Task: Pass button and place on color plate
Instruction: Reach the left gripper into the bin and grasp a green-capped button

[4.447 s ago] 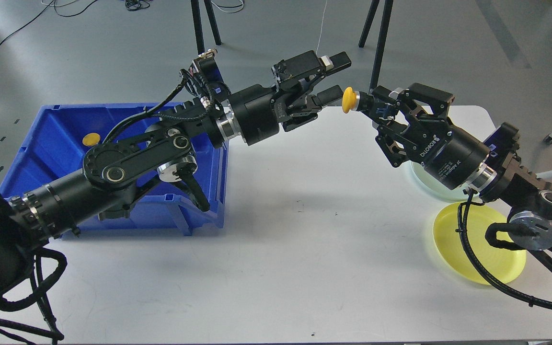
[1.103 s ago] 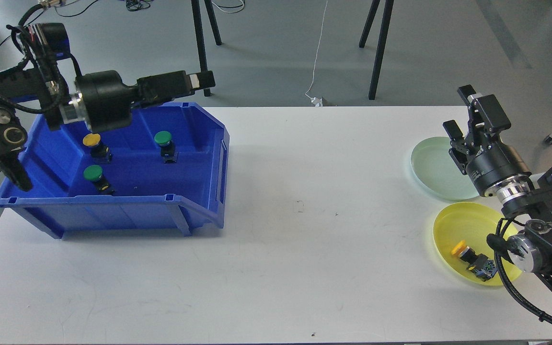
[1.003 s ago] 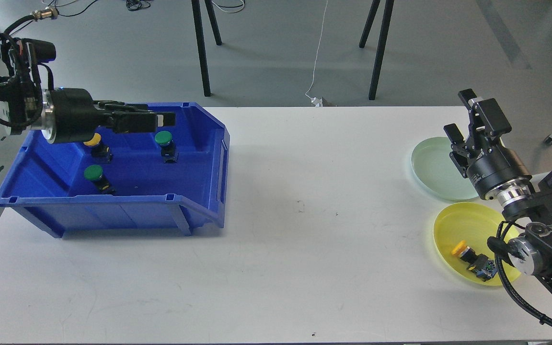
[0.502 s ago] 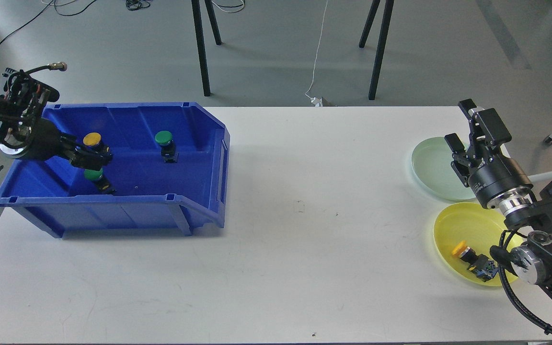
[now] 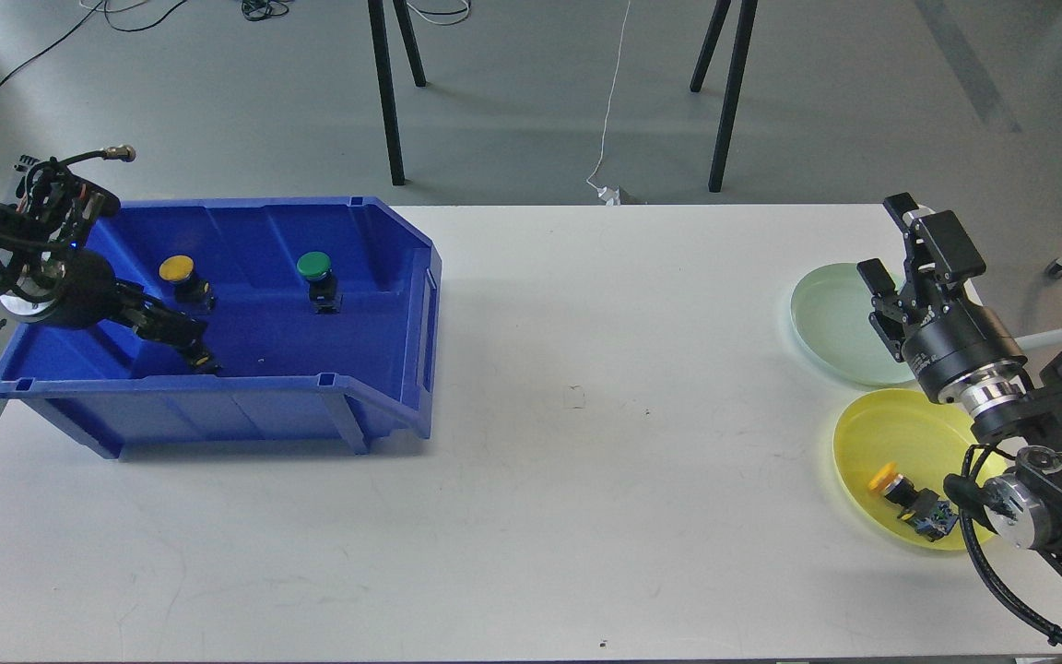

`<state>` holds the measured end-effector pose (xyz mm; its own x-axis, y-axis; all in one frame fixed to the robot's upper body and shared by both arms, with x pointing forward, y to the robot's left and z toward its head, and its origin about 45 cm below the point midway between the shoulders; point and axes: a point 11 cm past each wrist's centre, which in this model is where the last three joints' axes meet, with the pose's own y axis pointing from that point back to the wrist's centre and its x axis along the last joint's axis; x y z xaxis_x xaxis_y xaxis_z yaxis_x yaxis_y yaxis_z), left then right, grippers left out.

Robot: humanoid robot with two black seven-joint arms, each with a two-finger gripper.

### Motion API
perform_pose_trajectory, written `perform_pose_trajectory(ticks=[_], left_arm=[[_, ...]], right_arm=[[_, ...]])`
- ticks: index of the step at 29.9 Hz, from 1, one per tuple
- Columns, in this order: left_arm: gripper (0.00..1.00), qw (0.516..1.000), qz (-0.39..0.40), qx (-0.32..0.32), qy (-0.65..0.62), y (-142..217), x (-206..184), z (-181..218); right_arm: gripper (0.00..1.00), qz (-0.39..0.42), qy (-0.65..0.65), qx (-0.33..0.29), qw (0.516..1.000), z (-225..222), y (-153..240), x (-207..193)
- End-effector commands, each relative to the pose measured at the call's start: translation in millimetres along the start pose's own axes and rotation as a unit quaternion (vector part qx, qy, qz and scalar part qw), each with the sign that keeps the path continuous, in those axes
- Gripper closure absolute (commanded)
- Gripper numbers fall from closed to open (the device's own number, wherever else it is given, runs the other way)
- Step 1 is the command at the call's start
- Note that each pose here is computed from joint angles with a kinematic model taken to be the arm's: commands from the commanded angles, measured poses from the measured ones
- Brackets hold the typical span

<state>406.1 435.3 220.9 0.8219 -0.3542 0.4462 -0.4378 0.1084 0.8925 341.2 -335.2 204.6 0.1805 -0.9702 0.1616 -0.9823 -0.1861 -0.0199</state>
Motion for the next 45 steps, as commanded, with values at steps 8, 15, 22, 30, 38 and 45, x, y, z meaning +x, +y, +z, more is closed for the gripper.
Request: perform_pose_trajectory(ticks=[8,15,22,30,38,45], left_arm=[[0.04,1.000,-0.015,-0.008,0.001,-13,-11,7],[0.15,1.000,-0.014,-0.003,0.003,-12,-10,4],[0.27,1.000,-0.016,-0.006,0.001,-17,-10,8],[0.30,1.000,-0.010,0.003,0.003,-16,-5,3],[0.49,1.000,-0.015,0.004,0.003,-20,-8,4],[0.52,1.000,-0.017,0.004,0.005,-21,-10,4]], right_arm=[[0.01,-0.001,0.000,-0.001,1.000,0,0,0],[0.01,-0.003,0.000,-0.002,1.000,1,1,-1],[0.01,-0.001,0.001,-0.002,1.000,1,1,0],[0.01,0.000,0.001,-0.004,1.000,2,1,1],[0.01,0.001,0.000,-0.004,1.000,3,2,1],[0.01,0.003,0.000,-0.005,1.000,3,2,2]])
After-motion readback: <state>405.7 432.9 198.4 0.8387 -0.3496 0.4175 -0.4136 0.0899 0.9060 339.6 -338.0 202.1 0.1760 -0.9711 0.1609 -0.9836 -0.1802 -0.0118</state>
